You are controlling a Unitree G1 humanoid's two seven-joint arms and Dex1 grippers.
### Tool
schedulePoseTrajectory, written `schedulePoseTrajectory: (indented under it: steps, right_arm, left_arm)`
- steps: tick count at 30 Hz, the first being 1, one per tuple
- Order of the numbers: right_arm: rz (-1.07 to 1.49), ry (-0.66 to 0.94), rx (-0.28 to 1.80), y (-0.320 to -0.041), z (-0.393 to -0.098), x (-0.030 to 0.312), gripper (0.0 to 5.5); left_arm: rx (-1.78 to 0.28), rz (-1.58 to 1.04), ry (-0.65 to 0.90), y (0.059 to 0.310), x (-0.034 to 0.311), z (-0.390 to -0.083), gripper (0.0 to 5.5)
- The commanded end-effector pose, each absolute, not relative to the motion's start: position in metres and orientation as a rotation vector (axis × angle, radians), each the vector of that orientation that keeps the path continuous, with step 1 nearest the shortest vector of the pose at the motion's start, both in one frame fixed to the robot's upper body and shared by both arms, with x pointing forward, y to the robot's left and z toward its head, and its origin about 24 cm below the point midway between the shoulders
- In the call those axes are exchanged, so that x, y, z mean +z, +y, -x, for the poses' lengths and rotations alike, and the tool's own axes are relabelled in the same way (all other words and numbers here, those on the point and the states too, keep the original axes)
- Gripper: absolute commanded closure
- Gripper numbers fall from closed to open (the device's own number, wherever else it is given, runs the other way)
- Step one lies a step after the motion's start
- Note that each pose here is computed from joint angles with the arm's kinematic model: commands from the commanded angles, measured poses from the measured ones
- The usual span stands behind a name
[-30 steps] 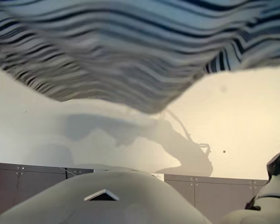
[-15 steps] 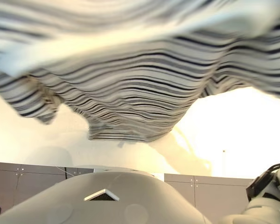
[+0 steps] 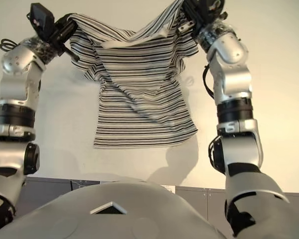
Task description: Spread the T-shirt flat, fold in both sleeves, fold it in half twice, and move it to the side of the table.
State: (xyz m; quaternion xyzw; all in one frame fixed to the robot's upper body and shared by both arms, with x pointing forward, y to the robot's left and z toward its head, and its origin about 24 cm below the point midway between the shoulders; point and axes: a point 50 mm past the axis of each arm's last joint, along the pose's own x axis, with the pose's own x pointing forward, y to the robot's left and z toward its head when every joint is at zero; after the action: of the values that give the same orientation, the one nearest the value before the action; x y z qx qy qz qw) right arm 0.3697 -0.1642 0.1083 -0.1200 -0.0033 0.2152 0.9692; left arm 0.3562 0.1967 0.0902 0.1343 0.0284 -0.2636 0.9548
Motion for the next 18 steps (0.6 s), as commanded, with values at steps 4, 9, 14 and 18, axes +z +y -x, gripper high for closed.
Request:
schedulePoseTrajectory:
  steps: [4,9,14,18]
  right_arm:
    - [0.473,0.211,0.3,-0.133,-0.389,0.065,4.15]
    - [0.286,0.251,0.126,-0.133,-0.398,0.075,3.4]
    - [-0.101,0.25,-0.128,-0.162,-0.402,0.085,3.4]
    - [0.116,0.333,-0.19,-0.186,-0.388,0.058,3.4]
  left_arm:
    - [-0.479,-0.352,0.259,0.169,0.048,-0.372,4.16]
    - [-0.218,-0.199,0.296,0.186,0.06,-0.385,3.74]
    - [0.002,0.0,0.341,0.209,0.054,-0.382,3.74]
    - [0.097,-0.009,0.476,0.233,0.019,-0.357,3.74]
